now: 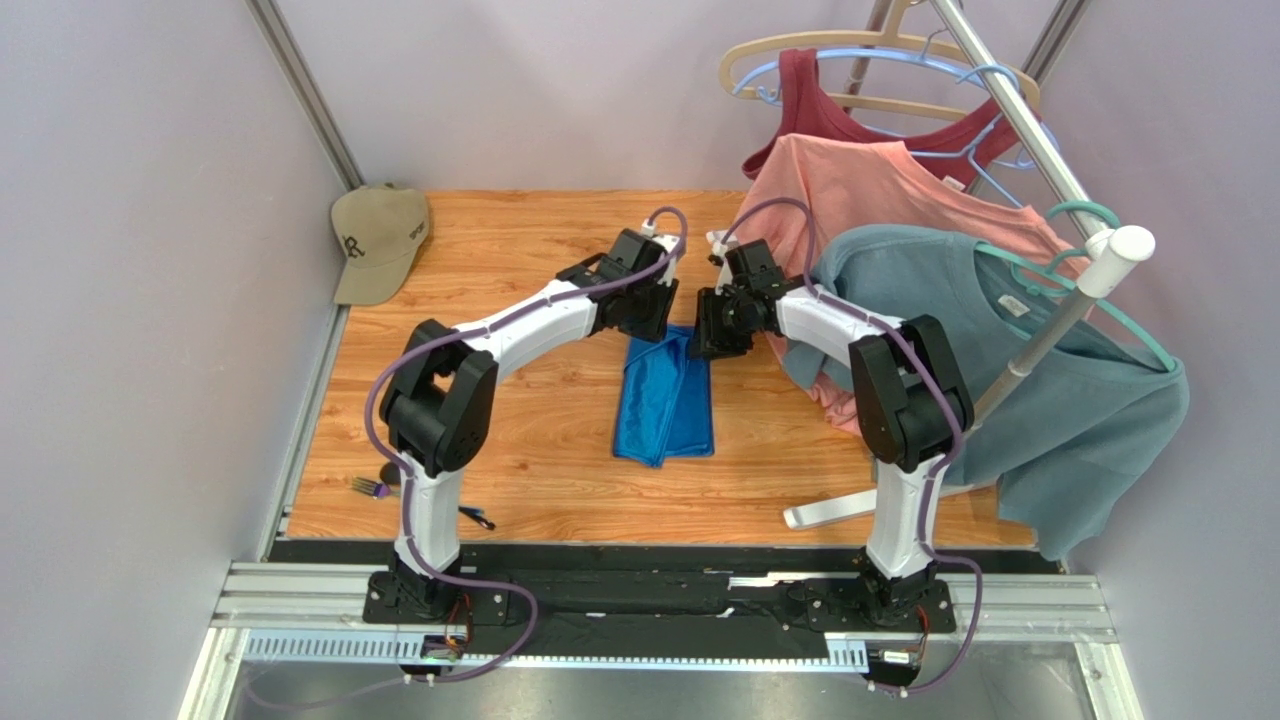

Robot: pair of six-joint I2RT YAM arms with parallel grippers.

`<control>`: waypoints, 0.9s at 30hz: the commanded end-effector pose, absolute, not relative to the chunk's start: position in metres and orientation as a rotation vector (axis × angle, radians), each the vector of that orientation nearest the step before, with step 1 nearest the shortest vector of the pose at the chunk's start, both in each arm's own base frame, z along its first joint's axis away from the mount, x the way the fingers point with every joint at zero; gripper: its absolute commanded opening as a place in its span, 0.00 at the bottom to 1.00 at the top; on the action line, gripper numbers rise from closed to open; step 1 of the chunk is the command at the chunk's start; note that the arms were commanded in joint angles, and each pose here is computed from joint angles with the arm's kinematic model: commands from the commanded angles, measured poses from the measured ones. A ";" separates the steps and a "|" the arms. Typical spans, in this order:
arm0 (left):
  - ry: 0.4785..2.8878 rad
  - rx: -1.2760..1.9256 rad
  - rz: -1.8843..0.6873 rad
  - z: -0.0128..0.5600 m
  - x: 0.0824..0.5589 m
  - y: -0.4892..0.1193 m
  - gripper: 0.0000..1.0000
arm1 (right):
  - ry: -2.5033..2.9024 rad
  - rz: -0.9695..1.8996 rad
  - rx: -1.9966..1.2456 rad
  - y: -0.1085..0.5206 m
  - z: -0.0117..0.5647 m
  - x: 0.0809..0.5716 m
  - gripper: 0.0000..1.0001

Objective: Fold the napkin into a case and place the utensils inside
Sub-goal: Smooth out the 2/3-rectangle-folded napkin at the center of the board.

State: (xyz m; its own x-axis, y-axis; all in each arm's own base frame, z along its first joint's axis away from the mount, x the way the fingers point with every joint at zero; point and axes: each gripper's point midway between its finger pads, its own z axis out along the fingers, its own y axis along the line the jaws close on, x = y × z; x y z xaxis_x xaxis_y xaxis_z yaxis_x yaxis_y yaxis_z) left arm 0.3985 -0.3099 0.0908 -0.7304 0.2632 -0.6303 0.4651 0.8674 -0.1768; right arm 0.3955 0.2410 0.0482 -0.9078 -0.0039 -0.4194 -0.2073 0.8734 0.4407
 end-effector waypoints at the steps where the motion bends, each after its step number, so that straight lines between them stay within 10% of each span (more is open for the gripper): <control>1: 2.302 0.658 -0.344 0.101 0.413 -0.331 0.36 | 2.573 0.715 -0.087 0.234 0.071 0.395 0.31; 14: 2.332 0.712 -0.325 0.077 0.421 -0.352 0.29 | 2.573 0.790 -0.069 0.237 0.063 0.393 0.00; 27: 2.330 0.418 -0.704 0.126 0.389 -0.378 0.08 | 2.630 0.801 -0.038 0.239 0.039 0.391 0.00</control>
State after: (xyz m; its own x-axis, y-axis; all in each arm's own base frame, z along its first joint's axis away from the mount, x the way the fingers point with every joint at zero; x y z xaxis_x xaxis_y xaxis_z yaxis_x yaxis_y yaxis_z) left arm 0.3882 -0.3461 0.0595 -0.7613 0.2612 -0.5935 0.4503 0.8716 -0.1940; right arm 0.3823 0.2362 0.0425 -0.9266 0.0699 -0.3696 -0.1421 0.8446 0.5162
